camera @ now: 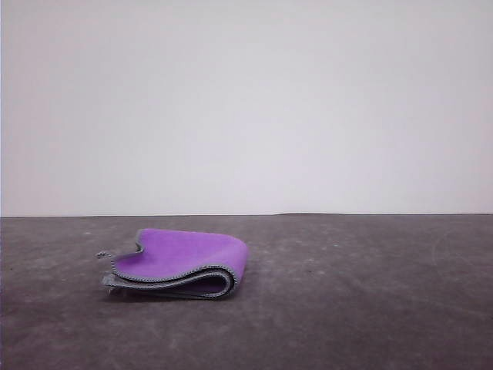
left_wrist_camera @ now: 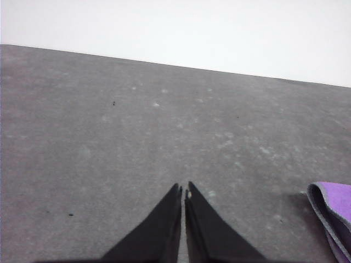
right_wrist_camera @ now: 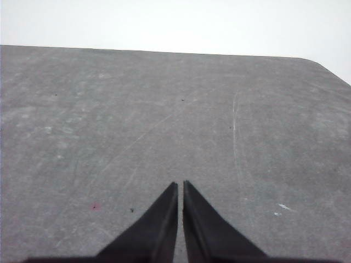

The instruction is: Fold clothes

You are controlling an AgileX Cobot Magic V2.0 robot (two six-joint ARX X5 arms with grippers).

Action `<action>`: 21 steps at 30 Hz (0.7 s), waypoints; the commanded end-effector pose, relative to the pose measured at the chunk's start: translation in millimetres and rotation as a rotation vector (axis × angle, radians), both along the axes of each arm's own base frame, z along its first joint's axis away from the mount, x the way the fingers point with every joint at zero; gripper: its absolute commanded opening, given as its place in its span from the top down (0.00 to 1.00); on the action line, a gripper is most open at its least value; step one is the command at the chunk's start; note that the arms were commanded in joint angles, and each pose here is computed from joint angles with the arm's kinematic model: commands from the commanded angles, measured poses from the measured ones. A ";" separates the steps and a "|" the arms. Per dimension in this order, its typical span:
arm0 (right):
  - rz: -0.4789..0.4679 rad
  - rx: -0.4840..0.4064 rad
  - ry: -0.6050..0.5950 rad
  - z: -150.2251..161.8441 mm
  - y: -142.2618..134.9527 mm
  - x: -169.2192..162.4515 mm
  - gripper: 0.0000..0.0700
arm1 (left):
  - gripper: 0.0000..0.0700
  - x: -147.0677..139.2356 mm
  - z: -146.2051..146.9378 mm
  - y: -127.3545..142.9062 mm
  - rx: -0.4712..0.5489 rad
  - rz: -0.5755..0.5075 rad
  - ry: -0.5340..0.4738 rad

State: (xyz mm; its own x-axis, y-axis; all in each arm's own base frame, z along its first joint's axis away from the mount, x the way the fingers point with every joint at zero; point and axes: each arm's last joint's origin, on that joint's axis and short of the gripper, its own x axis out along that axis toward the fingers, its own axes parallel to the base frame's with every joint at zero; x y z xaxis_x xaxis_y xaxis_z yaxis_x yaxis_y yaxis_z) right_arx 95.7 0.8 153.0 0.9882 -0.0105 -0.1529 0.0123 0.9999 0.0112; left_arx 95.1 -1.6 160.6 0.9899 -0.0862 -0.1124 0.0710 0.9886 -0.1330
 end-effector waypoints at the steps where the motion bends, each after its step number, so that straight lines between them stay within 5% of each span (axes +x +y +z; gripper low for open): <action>1: -0.003 0.011 -0.005 -0.8 -0.1 0.4 0.98 | 1.00 1.1 -6.1 0.1 0.009 0.003 0.011; 21: -0.003 0.011 -0.005 -0.8 -0.1 0.4 0.98 | 1.00 1.1 -6.1 0.1 0.009 0.003 0.011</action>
State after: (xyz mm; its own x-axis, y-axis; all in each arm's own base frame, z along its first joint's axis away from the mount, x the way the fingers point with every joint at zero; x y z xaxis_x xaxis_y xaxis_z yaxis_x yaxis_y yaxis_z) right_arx 95.7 0.8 153.0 0.9882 -0.0105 -0.1529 0.0123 0.9999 0.0112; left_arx 95.1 -1.6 160.5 0.9899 -0.0862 -0.1126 0.0709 0.9886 -0.1330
